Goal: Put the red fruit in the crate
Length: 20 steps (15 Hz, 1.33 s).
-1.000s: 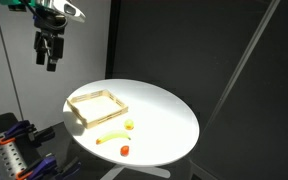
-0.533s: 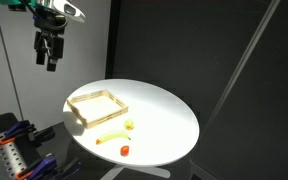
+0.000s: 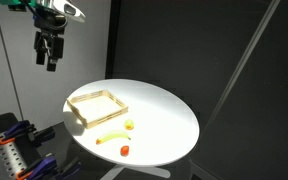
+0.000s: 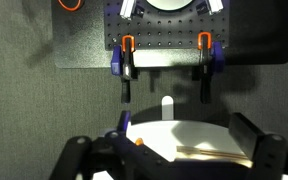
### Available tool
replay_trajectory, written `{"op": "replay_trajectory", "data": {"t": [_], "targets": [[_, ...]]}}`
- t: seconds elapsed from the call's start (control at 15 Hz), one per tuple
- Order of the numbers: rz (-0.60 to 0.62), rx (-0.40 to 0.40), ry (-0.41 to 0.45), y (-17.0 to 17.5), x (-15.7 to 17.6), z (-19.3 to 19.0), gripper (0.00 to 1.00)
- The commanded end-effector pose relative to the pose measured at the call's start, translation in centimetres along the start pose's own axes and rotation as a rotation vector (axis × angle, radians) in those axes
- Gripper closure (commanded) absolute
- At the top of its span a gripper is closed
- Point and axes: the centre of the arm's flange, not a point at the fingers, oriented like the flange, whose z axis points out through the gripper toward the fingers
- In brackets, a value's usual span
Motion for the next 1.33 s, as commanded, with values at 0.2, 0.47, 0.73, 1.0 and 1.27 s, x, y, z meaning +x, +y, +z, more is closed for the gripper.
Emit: {"op": "replay_trajectory", "data": {"t": [0.2,0.47,0.73,1.0,1.27], "targets": [[0.0,0.0,0.0,0.0,0.0,0.0,0.0],[0.001,0.02,0.048,-0.6,1.3,-0.7,0.0],[0.007,0.043,0.126,-0.9,3.3,-1.7,0.0],[0.028,0.076,0.224,-0.7,5.8,-2.6,0.0],[0.082,0.099,0.305,0.7,8.9,-2.8,0.0]]}}
